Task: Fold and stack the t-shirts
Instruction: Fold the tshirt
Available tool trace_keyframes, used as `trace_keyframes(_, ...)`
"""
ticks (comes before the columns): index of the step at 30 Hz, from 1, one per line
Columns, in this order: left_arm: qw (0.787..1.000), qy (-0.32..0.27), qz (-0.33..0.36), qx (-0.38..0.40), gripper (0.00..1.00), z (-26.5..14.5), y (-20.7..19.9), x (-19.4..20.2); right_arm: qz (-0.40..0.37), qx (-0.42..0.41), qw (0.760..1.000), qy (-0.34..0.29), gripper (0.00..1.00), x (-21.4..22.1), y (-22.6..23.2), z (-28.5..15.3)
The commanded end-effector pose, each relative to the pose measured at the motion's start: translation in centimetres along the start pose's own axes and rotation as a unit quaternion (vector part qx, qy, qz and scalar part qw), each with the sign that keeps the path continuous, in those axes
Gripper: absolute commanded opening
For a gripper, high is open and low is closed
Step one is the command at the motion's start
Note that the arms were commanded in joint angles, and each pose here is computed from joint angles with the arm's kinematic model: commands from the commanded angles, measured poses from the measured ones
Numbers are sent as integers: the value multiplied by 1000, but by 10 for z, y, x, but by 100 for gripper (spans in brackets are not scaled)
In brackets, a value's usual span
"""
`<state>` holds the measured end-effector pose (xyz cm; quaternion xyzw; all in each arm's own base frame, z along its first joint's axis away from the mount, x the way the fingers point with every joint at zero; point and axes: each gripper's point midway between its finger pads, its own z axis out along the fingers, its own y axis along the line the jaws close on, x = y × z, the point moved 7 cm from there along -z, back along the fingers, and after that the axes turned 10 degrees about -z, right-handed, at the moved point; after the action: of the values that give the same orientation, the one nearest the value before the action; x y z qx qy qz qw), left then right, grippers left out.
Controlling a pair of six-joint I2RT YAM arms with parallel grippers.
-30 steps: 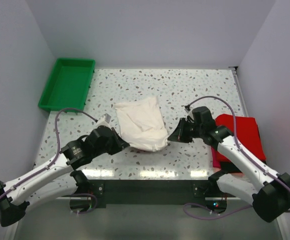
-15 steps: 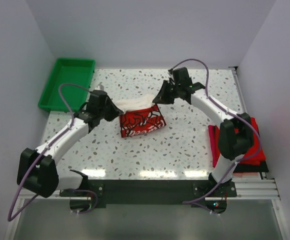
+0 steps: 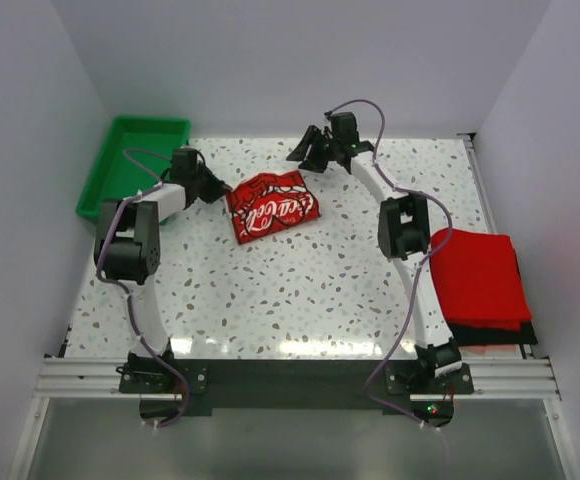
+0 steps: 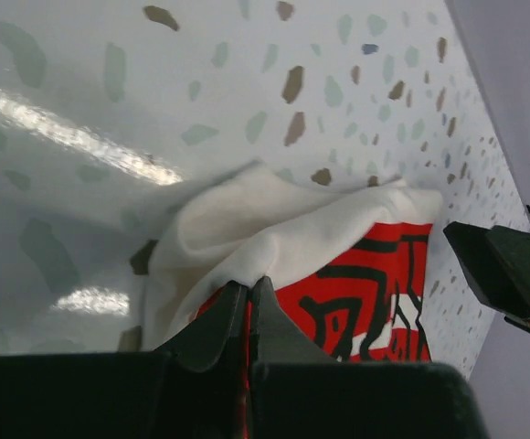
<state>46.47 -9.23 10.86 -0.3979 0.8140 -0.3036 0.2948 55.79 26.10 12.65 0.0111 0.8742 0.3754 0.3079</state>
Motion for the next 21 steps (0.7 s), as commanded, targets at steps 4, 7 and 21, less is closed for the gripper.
trace_keyframes(4, 1000, 4, -8, 29, 0, 36, 4, -23, -52, -39, 995, -69, 68, -26, 20, -7)
trace_keyframes(7, 1000, 10, -18, 19, 0, 40, 19, -13, -77, 9, 994, -81, 70, -14, 15, -20)
trace_keyframes(21, 999, 41, -19, -14, 0, 11, 45, 51, -56, 72, 996, 4, 70, 99, 0, -64)
